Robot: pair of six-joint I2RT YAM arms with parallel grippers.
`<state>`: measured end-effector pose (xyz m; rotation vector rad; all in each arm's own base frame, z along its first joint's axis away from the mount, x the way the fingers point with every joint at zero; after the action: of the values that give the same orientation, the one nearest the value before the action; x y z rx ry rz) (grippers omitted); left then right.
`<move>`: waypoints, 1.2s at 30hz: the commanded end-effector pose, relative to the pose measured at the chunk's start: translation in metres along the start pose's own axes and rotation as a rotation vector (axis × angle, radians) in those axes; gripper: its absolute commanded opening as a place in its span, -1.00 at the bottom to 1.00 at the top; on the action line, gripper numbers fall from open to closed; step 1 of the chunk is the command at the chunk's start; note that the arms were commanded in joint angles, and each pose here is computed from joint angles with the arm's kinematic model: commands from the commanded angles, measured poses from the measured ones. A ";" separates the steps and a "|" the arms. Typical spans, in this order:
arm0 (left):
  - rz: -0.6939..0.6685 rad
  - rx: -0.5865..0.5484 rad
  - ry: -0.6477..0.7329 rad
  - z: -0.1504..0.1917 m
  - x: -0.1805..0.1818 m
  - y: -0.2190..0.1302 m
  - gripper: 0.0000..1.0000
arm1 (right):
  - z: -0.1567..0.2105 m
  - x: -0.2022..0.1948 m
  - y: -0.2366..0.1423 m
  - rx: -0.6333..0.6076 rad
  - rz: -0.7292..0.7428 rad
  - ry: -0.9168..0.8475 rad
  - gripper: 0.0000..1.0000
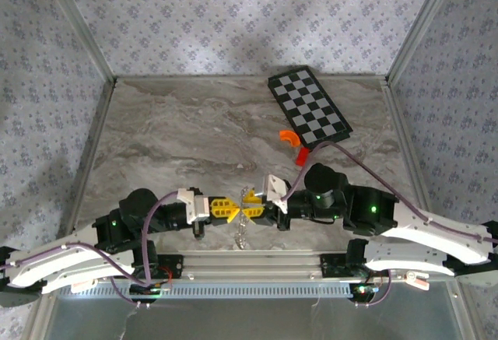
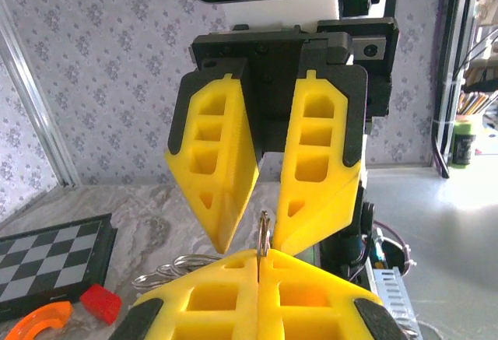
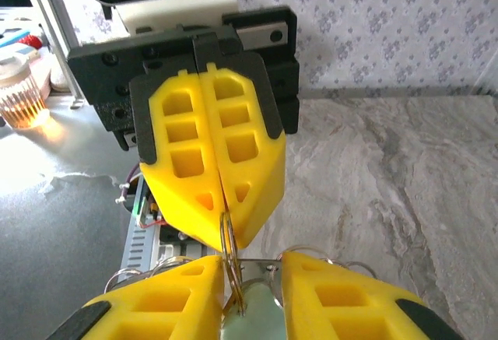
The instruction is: Put the keys on the keyring
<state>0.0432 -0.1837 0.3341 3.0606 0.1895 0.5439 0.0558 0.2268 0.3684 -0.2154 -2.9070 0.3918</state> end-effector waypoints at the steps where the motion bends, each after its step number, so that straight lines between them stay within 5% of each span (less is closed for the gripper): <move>1: -0.009 -0.153 -0.015 -0.020 0.002 -0.005 -1.00 | -0.002 0.001 -0.002 -0.043 -0.015 0.007 -0.49; 20: -0.023 -0.203 -0.034 -0.016 0.001 -0.005 -1.00 | -0.003 0.000 -0.006 -0.018 0.005 -0.020 -1.00; 25: -0.034 -0.089 -0.016 -0.009 0.002 -0.008 -1.00 | -0.006 0.001 -0.009 0.056 0.022 -0.059 -1.00; 36: -0.022 0.162 0.062 -0.003 0.006 -0.009 -0.55 | -0.013 0.003 -0.007 0.214 0.031 -0.124 -1.00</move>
<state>0.0458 -0.1751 0.3379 3.1382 0.2720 0.5911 0.0560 0.2273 0.3766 -0.2076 -2.9279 0.7006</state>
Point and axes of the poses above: each hand's point on the last joint's axis, 136 mm out from that joint toward the fingers, its own y axis out along the fingers, its own x axis along the line the jaws close on, z = x × y, the point moved 9 cm from there along -y, back along the fingers, and after that the axes turned 15 degrees about y, right-handed, at the moved point
